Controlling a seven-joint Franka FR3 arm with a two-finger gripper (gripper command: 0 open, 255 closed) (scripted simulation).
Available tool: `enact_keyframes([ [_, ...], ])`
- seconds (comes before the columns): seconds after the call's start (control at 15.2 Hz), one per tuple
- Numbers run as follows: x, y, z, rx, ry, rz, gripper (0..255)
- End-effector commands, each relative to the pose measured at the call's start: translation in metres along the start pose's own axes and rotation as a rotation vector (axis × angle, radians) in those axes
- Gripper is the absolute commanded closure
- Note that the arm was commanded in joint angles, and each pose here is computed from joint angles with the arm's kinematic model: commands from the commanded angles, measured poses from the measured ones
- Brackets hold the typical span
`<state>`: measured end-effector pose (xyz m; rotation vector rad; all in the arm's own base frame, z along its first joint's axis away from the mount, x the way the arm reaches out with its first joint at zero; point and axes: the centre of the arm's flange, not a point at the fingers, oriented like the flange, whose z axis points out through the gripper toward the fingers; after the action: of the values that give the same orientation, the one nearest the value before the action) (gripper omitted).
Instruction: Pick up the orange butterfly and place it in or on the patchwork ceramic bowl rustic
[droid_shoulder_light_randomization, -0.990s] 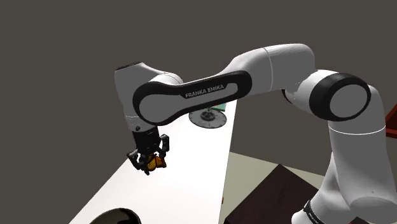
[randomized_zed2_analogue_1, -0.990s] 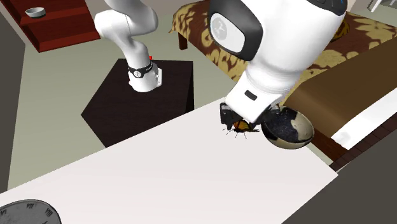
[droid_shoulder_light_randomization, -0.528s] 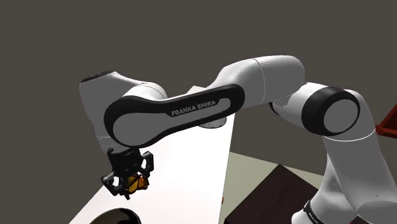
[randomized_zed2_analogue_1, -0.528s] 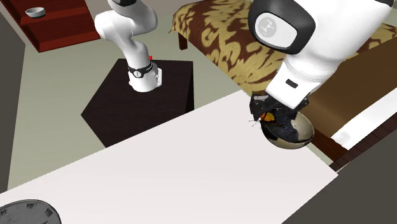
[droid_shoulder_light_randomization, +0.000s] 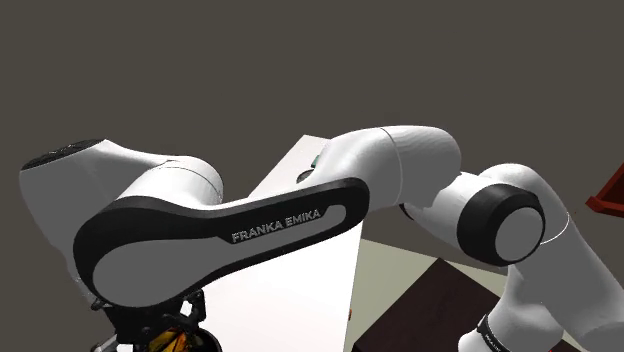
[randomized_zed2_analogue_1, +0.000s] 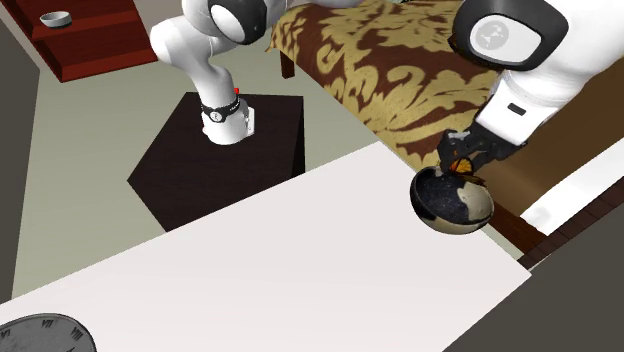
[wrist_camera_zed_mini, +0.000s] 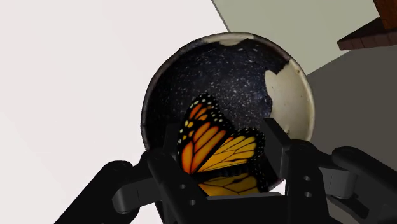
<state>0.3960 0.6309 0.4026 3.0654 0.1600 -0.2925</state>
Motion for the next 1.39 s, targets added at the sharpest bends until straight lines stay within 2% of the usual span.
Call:
enact_keyframes([
  [0.0,-0.012,-0.022,0.002,0.000,0.000,0.001,255],
  [0.73,-0.001,-0.025,0.058,0.000,0.000,0.001,255],
  [1.19,-0.001,-0.025,0.058,0.000,0.000,0.001,255],
  [1.25,-0.001,-0.025,0.058,0.000,0.000,0.001,0],
  [1.32,-0.001,-0.025,0.058,0.000,0.000,0.001,0],
])
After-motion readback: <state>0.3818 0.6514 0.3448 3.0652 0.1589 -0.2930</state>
